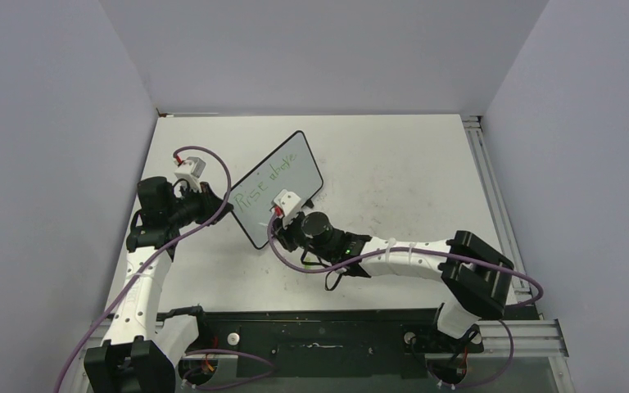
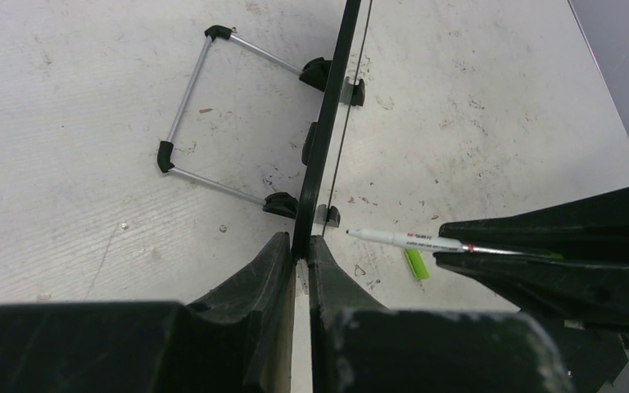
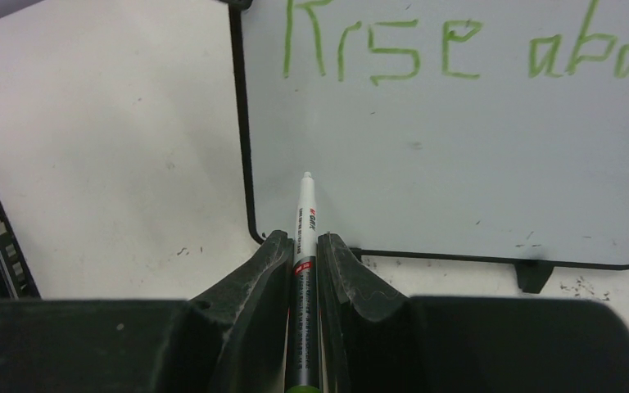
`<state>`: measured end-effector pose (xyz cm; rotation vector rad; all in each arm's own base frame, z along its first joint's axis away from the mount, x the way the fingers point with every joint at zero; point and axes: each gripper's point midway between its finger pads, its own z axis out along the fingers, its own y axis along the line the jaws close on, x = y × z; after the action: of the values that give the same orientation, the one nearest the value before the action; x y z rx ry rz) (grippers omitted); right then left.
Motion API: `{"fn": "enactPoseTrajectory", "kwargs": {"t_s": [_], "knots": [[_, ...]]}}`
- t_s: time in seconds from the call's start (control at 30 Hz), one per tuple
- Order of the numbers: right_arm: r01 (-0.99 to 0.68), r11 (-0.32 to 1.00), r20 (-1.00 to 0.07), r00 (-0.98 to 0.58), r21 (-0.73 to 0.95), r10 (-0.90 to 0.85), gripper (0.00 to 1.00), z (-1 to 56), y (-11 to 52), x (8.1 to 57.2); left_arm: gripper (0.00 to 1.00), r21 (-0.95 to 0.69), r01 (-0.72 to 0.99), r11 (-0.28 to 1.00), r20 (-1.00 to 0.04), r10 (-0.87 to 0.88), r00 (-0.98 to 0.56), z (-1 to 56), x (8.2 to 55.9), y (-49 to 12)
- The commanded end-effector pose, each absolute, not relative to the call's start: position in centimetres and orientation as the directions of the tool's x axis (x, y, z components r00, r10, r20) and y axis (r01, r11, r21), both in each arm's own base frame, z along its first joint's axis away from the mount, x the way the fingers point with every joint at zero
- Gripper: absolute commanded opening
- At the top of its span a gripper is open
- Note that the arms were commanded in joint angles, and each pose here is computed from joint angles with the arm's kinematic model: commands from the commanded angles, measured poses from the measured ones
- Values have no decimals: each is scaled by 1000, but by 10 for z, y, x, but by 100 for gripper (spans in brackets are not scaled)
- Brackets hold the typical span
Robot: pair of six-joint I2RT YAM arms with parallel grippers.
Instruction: Write a sentence on the whiteboard
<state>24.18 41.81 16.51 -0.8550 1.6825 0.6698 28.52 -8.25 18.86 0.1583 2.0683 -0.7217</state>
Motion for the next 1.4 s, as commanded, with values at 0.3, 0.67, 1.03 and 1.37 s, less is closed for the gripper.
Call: {"fn": "enactPoseTrajectory", "kwargs": {"t_s": [0.3, 0.67, 1.03, 1.37], "knots": [[-796, 605, -987, -70, -32, -144, 5, 187, 444, 237, 0, -396, 410, 821, -848, -156, -506, 215, 292, -83], [-791, 611, -986, -71, -37, -151, 5, 182, 451, 240, 0, -396, 412, 821, -849, -156, -504, 216, 292, -83], [-778, 626, -982, -72, -55, -175, 5, 174, 454, 244, 0, -397, 415, 819, -849, -156, -505, 216, 292, -84], [-781, 621, -972, -87, -68, -217, 5, 158, 451, 238, 0, -397, 417, 818, -850, -157, -502, 217, 291, -84]]}}
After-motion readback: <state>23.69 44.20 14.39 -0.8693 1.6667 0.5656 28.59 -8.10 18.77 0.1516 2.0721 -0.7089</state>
